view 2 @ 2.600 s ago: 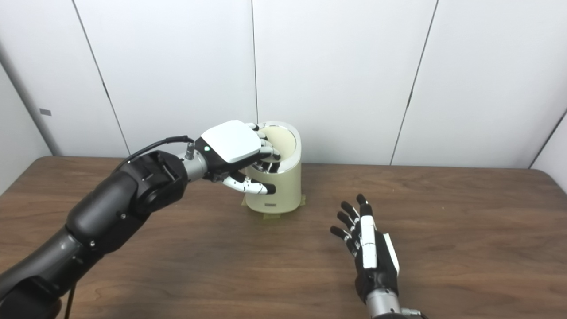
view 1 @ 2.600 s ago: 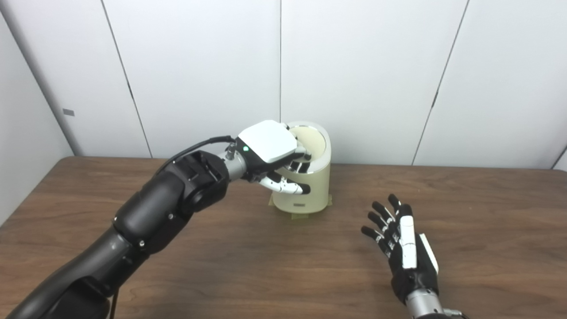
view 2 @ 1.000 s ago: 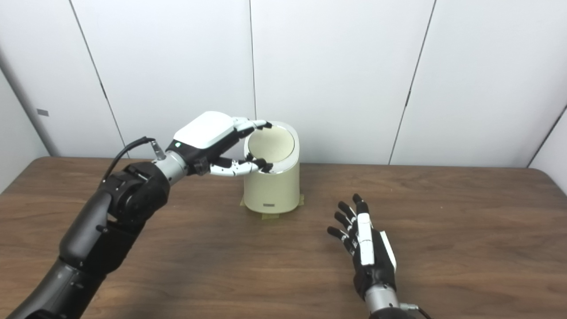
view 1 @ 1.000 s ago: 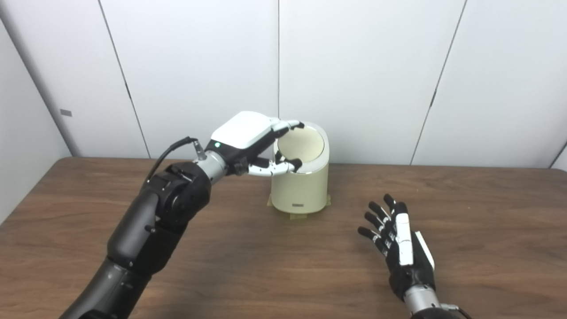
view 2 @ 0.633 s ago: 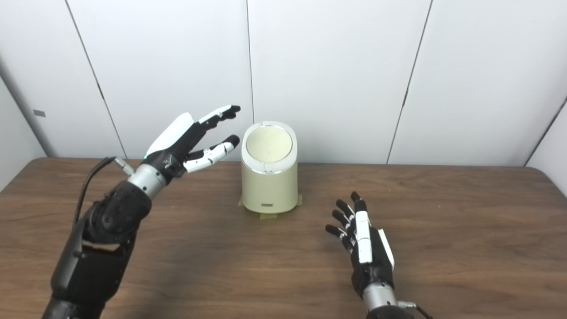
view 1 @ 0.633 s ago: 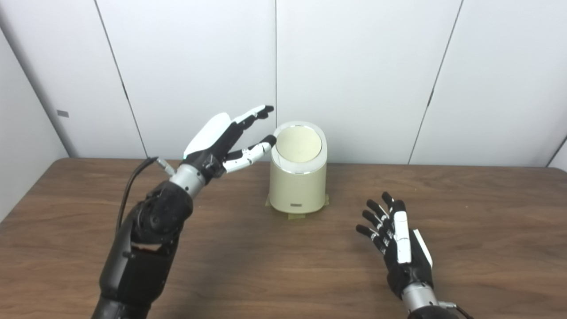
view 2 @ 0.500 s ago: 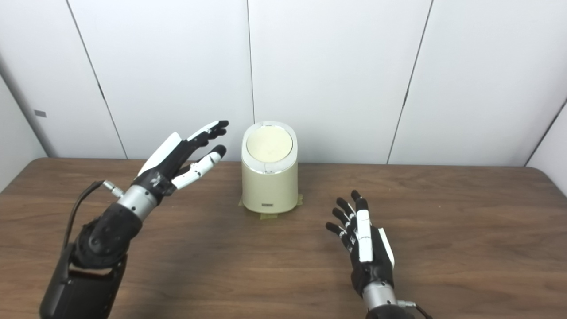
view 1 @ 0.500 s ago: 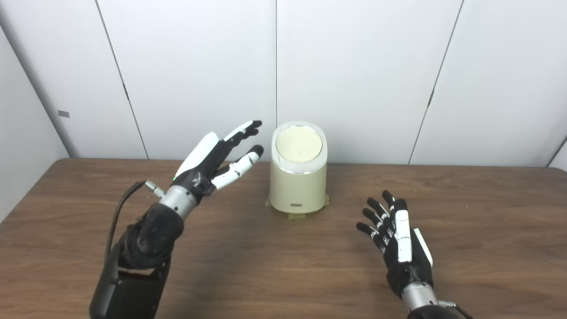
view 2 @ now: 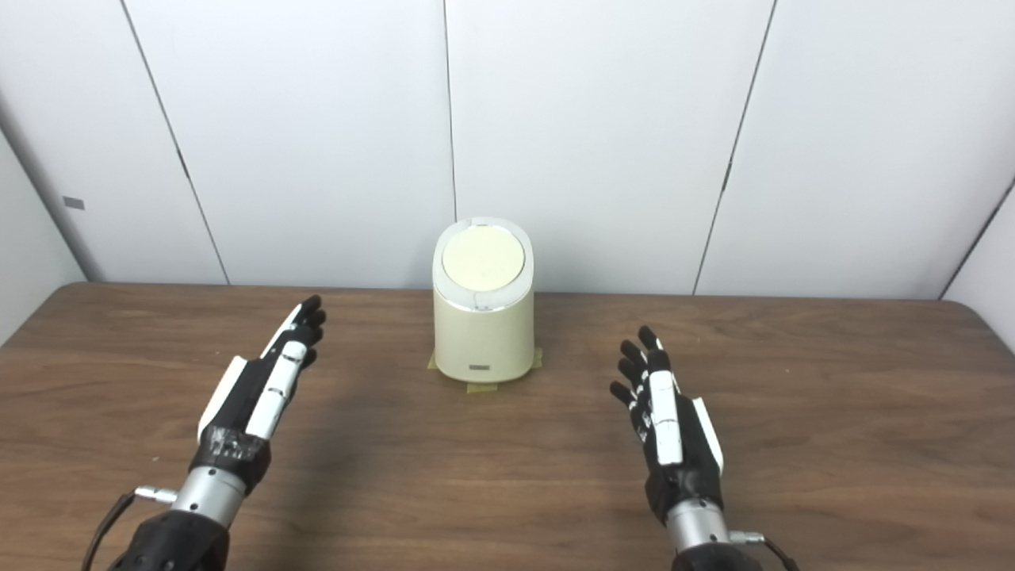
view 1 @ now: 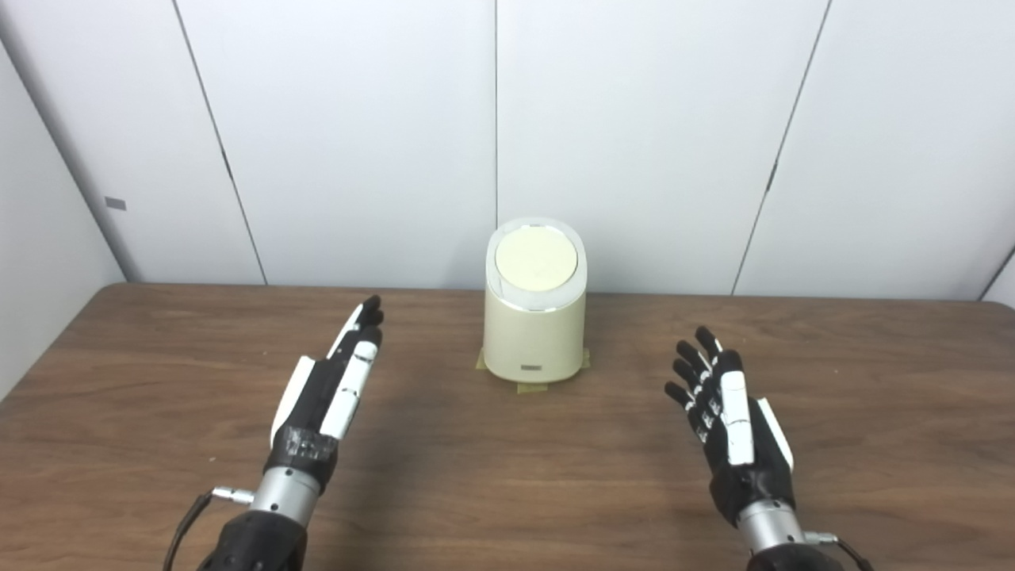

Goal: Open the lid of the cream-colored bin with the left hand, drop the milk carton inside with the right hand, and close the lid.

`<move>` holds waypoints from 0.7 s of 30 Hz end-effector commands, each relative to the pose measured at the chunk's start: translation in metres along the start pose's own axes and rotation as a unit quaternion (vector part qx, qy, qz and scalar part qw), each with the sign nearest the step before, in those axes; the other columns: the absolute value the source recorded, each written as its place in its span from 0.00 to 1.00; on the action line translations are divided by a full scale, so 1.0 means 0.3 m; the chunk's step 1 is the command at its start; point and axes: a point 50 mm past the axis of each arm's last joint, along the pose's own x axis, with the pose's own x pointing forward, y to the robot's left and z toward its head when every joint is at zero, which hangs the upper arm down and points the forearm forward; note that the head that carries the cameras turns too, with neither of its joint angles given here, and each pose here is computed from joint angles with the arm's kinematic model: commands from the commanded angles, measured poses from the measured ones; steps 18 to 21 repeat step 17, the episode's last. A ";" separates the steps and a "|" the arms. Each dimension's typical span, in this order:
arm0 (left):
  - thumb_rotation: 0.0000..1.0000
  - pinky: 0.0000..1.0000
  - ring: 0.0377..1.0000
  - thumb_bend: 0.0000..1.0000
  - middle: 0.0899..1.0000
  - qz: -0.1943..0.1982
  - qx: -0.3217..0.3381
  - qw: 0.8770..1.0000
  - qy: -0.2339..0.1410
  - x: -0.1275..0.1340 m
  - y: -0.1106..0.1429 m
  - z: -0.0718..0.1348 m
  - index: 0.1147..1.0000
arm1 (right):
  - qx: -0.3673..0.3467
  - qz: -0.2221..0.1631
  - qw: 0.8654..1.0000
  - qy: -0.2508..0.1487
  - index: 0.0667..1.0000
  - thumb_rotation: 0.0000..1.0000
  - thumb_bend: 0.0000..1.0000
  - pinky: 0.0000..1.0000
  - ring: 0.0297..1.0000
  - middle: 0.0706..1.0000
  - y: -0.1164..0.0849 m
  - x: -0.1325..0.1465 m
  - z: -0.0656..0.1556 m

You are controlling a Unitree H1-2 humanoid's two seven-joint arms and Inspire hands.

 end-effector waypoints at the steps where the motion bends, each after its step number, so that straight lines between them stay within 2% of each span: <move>1: 1.00 1.00 1.00 0.37 0.99 0.014 -0.019 0.999 -0.034 -0.005 -0.008 0.030 1.00 | -0.011 0.020 0.999 -0.048 0.95 1.00 0.68 0.92 0.97 0.96 0.016 0.019 0.071; 11: 1.00 1.00 1.00 0.33 1.00 0.036 -0.083 0.996 -0.023 -0.063 -0.015 -0.053 1.00 | -0.024 0.028 0.999 -0.036 0.97 1.00 0.66 1.00 1.00 1.00 -0.001 -0.001 0.079; 21: 1.00 1.00 1.00 0.37 1.00 0.042 -0.111 0.993 -0.015 -0.086 -0.028 -0.068 1.00 | -0.023 0.029 0.999 -0.031 0.99 1.00 0.64 1.00 1.00 1.00 -0.026 -0.024 0.085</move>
